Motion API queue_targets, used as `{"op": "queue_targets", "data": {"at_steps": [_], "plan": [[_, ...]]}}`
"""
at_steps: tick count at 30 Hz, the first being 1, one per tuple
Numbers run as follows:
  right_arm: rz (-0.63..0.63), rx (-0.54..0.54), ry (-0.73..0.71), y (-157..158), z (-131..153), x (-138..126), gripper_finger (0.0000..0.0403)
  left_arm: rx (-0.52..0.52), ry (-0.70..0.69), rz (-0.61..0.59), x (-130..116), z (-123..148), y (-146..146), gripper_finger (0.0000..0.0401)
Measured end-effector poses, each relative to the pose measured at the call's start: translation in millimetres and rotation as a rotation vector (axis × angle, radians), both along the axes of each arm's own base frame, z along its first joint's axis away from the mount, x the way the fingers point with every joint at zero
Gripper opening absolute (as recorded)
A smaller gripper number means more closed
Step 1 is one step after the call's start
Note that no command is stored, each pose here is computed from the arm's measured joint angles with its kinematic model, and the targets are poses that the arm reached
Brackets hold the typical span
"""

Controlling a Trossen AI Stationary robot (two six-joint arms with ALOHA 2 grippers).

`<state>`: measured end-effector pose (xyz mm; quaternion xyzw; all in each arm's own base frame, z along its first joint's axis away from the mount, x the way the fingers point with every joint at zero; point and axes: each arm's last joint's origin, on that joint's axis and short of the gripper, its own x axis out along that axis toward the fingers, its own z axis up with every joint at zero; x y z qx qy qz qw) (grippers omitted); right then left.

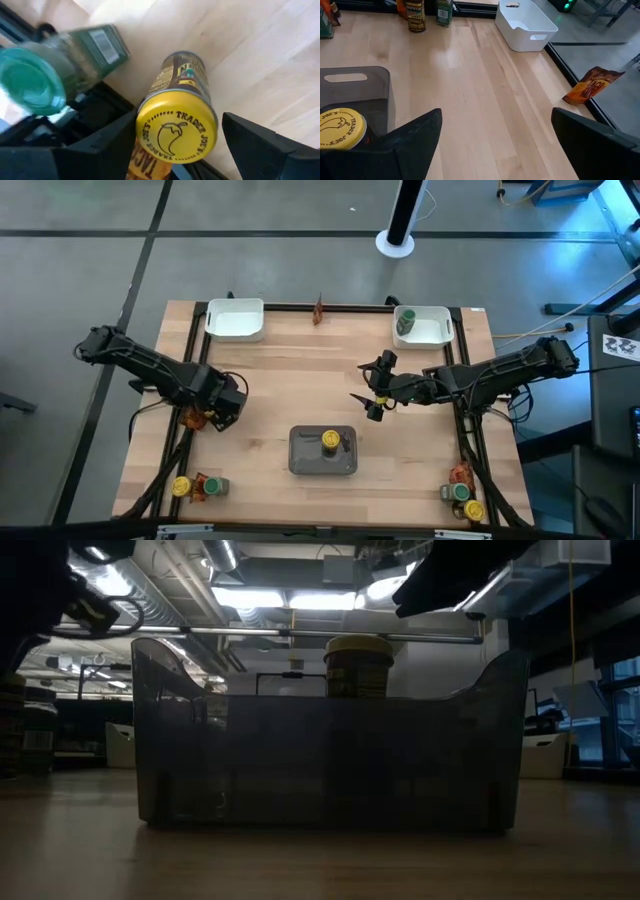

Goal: Sort spices by type
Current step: Put the middle right yellow seasoning bottle into the black bin

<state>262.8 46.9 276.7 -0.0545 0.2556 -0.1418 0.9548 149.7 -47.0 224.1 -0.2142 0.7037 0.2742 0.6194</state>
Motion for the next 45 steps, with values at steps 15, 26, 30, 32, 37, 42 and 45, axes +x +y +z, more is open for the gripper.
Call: {"op": "queue_targets", "data": {"at_steps": [15, 26, 30, 32, 37, 42, 45], "plan": [[0.002, 0.001, 0.001, 0.1, -0.1, 0.1, 0.0374, -0.051, -0.059, -0.092, 4.1, -15.2, -2.6, 0.0216], [0.002, 0.001, 0.001, 0.1, -0.1, 0.1, 0.0374, -0.067, -0.139, -0.132, 13.8, 0.6, -5.4, 0.0211], [0.003, -0.001, 0.002, 0.1, -0.1, 0.1, 0.0374, -0.075, -0.223, -0.132, 22.8, 20.9, -7.9, 0.0211], [0.003, -0.001, 0.002, 0.1, -0.1, 0.1, 0.0374, -0.076, -0.266, -0.132, 27.3, 32.1, -9.0, 0.0211], [0.003, -0.001, 0.002, 0.1, -0.1, 0.1, 0.0374, -0.059, -0.345, -0.153, 44.3, 56.9, -13.4, 0.0211], [0.004, -0.002, 0.002, 0.1, -0.1, 0.1, 0.0374, -0.045, -0.377, -0.241, 73.4, 74.2, -22.1, 0.0211], [0.004, -0.002, 0.002, 0.1, -0.1, 0.1, 0.0374, -0.041, -0.383, -0.313, 95.4, 81.0, -29.0, 0.0211]]}}
